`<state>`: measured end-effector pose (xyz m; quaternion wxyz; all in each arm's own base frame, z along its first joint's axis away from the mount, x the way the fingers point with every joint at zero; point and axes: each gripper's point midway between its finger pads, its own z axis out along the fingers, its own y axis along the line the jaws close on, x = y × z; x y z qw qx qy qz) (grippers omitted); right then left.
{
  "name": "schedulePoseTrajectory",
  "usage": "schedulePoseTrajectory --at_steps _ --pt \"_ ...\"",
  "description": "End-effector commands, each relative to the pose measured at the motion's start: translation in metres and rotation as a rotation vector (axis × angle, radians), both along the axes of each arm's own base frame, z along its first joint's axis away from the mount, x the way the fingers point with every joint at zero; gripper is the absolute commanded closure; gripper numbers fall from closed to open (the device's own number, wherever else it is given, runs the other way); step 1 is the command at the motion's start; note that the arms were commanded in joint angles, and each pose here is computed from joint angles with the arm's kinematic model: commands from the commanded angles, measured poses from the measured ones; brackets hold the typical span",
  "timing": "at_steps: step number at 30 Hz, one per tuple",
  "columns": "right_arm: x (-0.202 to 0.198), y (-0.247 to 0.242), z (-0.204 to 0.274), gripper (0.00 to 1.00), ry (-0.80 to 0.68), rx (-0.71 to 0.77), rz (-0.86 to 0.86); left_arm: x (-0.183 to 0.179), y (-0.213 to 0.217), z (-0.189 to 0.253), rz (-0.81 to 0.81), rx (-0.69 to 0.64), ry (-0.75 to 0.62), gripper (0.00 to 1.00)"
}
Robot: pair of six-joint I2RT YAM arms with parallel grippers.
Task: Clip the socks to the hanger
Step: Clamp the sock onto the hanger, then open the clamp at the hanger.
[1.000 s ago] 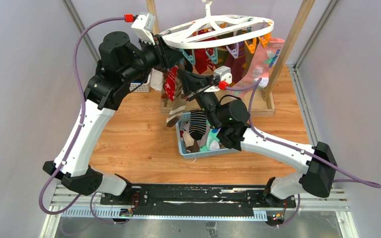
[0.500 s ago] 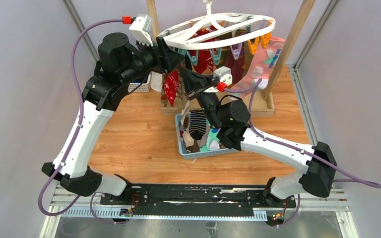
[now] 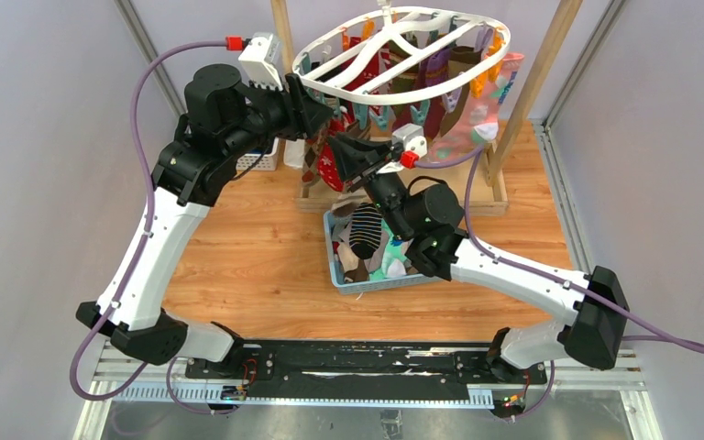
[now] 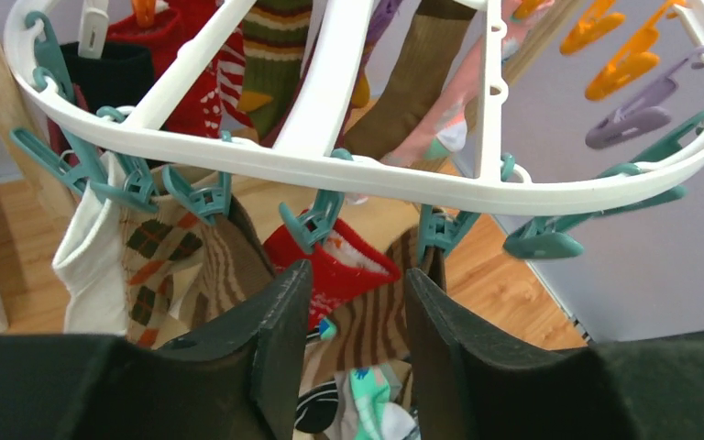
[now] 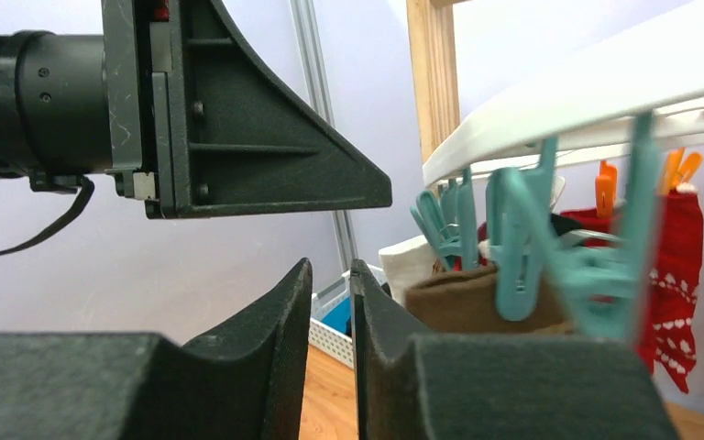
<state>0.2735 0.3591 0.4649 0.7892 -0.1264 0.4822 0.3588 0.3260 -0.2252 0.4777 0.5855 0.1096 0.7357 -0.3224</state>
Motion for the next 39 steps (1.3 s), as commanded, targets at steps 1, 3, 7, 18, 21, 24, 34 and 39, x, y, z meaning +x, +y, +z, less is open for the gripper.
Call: schedulePoseTrajectory --at_steps 1,3,7,18,21,24,34,39 --pt "0.001 -0.006 -0.015 0.75 0.069 -0.019 0.045 -0.007 0.008 0.002 0.008 0.023 -0.020 0.58" --pt "0.004 -0.008 -0.026 0.66 0.100 -0.034 0.072 -0.008 0.009 0.004 0.008 0.029 -0.027 0.61" --pt "0.001 -0.016 -0.048 0.54 0.148 -0.064 0.110 -0.010 0.010 0.004 0.002 0.039 -0.033 0.63" --pt "-0.008 -0.084 -0.128 0.48 0.304 -0.069 0.082 -0.017 0.000 -0.054 -0.118 0.178 0.033 0.63" --pt "-0.004 -0.105 -0.145 0.47 0.350 -0.063 0.041 -0.018 -0.005 -0.070 -0.159 0.210 0.055 0.63" --pt "0.000 -0.125 -0.158 0.47 0.387 -0.050 -0.001 -0.016 -0.006 -0.078 -0.172 0.238 0.060 0.63" --pt "0.003 -0.153 -0.176 0.47 0.440 -0.045 -0.069 0.009 0.008 -0.096 -0.049 0.301 0.082 0.70" --pt "0.009 -0.156 -0.169 0.47 0.456 -0.001 -0.042 0.029 0.029 -0.096 0.099 0.349 0.053 0.79"
